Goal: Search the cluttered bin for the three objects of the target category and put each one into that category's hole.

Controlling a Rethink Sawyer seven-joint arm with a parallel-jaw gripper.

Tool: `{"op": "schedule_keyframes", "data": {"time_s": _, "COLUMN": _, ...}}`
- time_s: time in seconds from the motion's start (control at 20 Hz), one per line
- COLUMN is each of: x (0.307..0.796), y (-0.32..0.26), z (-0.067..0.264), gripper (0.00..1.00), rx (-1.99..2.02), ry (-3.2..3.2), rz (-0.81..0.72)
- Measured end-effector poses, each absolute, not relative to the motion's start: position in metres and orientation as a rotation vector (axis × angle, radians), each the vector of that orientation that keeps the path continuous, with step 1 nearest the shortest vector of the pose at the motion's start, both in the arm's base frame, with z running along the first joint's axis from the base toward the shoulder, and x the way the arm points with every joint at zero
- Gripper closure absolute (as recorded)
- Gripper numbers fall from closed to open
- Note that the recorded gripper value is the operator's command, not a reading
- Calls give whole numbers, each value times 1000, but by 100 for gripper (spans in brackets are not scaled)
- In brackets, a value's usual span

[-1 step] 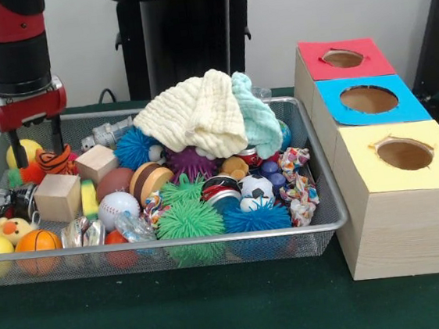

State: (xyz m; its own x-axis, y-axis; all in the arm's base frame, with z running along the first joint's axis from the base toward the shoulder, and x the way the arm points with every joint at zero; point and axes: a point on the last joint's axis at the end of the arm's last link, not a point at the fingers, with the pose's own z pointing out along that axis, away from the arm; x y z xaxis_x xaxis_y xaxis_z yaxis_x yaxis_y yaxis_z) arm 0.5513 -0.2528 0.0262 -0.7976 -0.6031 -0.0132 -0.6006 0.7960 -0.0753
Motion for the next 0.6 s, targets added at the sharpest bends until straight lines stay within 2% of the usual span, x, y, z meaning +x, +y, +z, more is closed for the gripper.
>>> {"op": "schedule_keyframes", "data": {"time_s": 0.6, "x": 552, "y": -240, "z": 10, "gripper": 0, "rx": -1012, "ry": 2952, "rz": -59}}
